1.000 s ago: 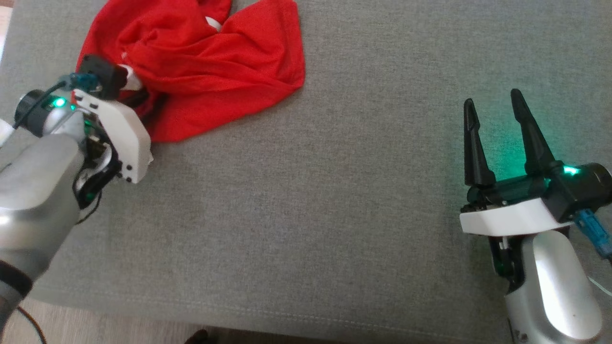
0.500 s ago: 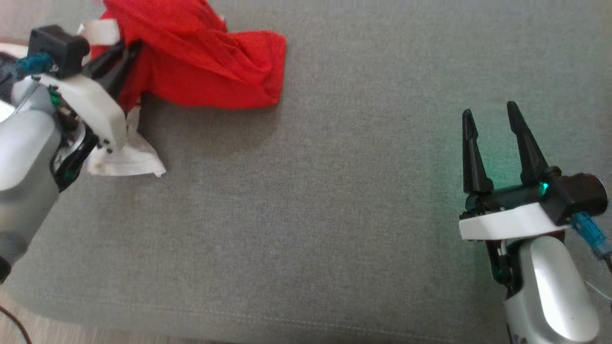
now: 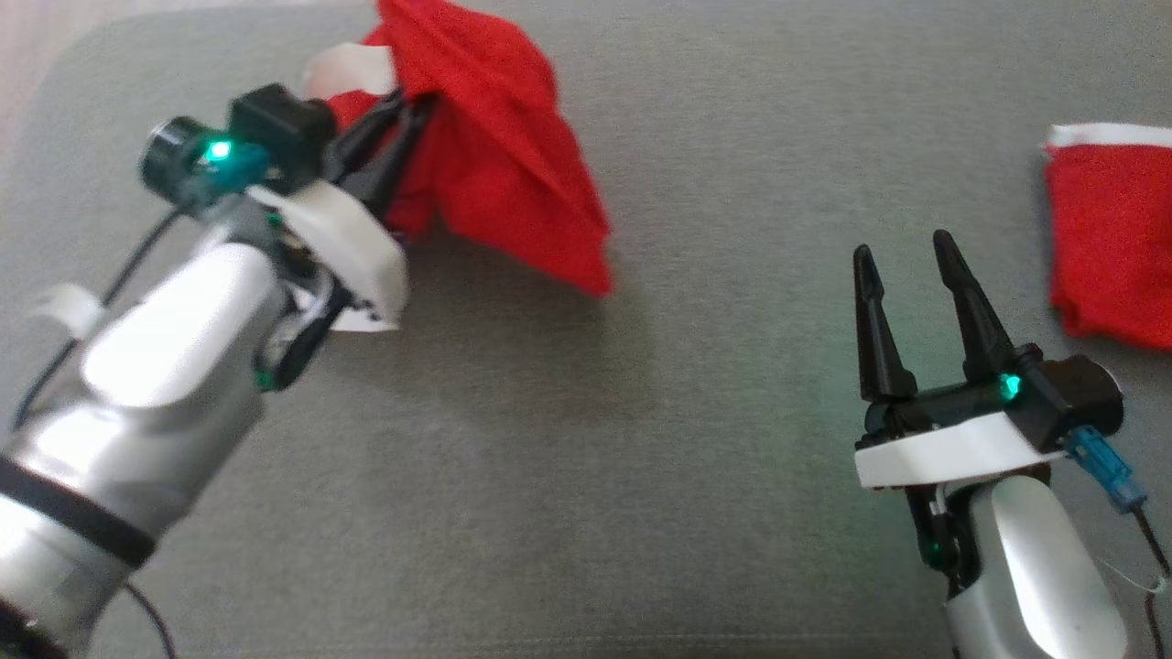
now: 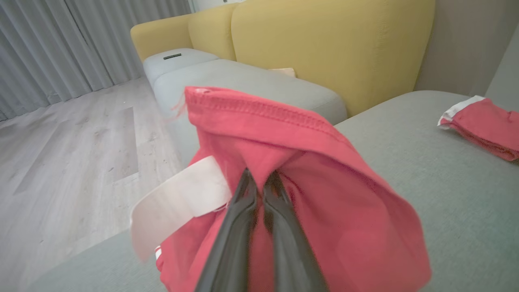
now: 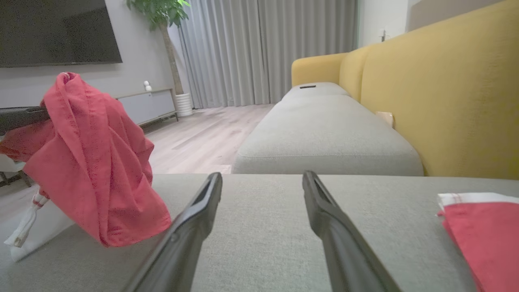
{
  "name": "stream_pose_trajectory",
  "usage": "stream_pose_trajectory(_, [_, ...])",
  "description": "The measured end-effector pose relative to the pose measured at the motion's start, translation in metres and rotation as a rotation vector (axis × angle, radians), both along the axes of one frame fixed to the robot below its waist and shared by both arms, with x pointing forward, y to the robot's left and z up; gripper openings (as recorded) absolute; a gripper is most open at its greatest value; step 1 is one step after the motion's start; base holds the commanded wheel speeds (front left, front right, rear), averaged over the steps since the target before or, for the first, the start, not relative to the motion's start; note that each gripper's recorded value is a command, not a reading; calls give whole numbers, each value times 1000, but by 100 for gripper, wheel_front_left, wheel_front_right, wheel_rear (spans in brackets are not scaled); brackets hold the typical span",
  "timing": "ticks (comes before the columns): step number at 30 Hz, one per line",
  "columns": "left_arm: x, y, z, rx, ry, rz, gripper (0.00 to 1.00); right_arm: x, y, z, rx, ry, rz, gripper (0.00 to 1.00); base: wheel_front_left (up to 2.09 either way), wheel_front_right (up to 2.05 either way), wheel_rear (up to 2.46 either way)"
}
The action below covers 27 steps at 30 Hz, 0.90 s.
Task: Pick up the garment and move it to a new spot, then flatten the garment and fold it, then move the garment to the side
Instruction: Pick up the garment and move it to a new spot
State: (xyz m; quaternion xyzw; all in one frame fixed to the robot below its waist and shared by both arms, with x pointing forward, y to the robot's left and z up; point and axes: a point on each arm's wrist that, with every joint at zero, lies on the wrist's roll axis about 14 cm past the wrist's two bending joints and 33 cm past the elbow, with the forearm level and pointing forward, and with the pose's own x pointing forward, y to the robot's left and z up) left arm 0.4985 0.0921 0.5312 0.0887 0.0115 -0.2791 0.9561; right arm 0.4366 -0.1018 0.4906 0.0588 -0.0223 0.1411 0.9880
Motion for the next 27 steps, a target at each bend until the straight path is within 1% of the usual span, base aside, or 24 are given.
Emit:
stream_pose_trajectory(4, [2, -48, -3, -9, -7, -59, 0, -7, -19, 4, 9, -3, -51, 100, 0, 0, 0])
stream_pose_trajectory(8, [-3, -97, -18, 12, 7, -127, 0, -15, -40, 6, 13, -1, -111, 100, 0, 0, 0])
stream_pose_trajectory(9, [-3, -97, -18, 12, 7, -127, 0, -15, -40, 6, 13, -1, -111, 100, 0, 0, 0])
stream_pose_trajectory(10, [-6, -109, -25, 26, 18, -147, 0, -17, -45, 5, 12, 1, -124, 100, 0, 0, 0])
stream_pose_trajectory(11, [-10, -122, -31, 40, 28, -168, 34, -18, -50, 5, 9, 2, -137, 100, 0, 0, 0])
stream_pose_trajectory(12, [-15, -135, -37, 47, 41, -194, 100, -20, -54, 5, 7, 4, -148, 100, 0, 0, 0])
stream_pose_trajectory(16, [-44, -179, -57, 25, 110, -311, 100, -24, -65, 4, 8, 10, -182, 100, 0, 0, 0])
stream_pose_trajectory(19, [-66, -191, -70, 4, 155, -353, 100, -22, -68, 5, 10, 5, -189, 100, 0, 0, 0])
stream_pose_trajectory(23, [-63, -173, -75, 2, 167, -298, 100, -17, -59, 6, 17, 0, -167, 100, 0, 0, 0])
stream_pose_trajectory(27, [-47, -143, -55, -53, 126, -183, 100, -11, -45, 9, 26, -12, -128, 100, 0, 0, 0])
